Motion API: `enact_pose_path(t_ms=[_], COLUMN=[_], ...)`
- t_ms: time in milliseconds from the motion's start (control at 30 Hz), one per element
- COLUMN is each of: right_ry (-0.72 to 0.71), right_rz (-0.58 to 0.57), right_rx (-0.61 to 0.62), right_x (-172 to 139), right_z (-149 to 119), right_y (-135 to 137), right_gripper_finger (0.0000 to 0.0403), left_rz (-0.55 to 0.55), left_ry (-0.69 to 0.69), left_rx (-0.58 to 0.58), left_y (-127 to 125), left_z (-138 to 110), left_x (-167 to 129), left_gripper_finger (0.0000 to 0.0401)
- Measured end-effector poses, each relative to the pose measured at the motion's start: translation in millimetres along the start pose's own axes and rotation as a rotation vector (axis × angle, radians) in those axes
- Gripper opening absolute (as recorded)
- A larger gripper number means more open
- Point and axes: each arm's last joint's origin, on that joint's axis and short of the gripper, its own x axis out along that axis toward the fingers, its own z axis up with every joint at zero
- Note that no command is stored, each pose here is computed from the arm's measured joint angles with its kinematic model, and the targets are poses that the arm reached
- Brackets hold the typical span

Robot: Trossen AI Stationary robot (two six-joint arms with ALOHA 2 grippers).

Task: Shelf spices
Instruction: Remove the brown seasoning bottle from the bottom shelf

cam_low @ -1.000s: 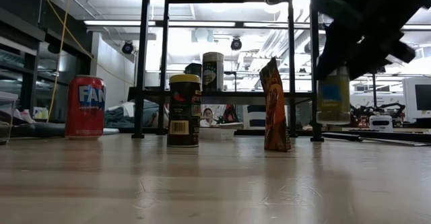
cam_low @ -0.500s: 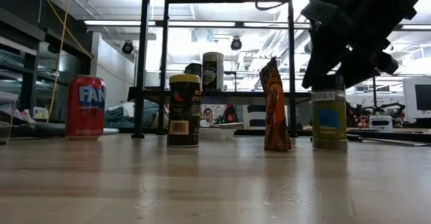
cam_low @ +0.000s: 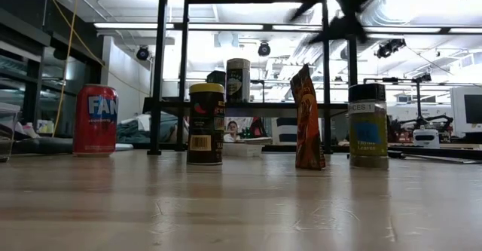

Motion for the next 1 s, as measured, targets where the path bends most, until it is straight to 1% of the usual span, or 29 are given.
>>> enact_pose_path(t_ms=[67,100,233,400,533,600,667,733,800,867,1000], right_ry=[-0.081,-0.107,-0.144,-0.089,-0.034,-0.002,0.013,0.011,0.014,0.042,0.082], right_rz=[0.068,0.068,-0.005,-0.110,-0.177,-0.208,-0.223,-0.231,-0.241,-0.267,-0.336], right_rx=[-0.025,-0.040,-0.122,-0.316,-0.400,-0.421,-0.431,-0.413,-0.362,-0.297,-0.226], right_x=[16,24,63,108,130,138,142,143,143,144,147], right_z=[17,25,60,93,116,124,131,139,145,147,148], right_y=[2,2,3,12,18,19,20,21,19,10,-6], right_gripper_finger=[0.0260,0.0260,0.0260,0.0260,0.0260,0.0260,0.0260,0.0260,0.0260,0.0260,0.0260], left_rz=[-0.001,0.002,0.040,0.088,0.111,0.114,0.107,0.098,0.088,0.072,0.036], left_ry=[0.040,0.055,0.095,0.097,0.088,0.085,0.078,0.074,0.078,0.089,0.110], left_rx=[0.015,0.029,0.105,0.125,0.113,0.106,0.099,0.095,0.094,0.093,0.087], left_y=[1,1,3,10,17,20,21,22,22,21,20], left_z=[0,0,0,5,10,12,13,14,14,14,13], left_x=[10,15,33,49,52,52,48,46,45,46,46], left_gripper_finger=[0.0257,0.0257,0.0257,0.0257,0.0257,0.0257,0.0257,0.0257,0.0257,0.0257,0.0257])
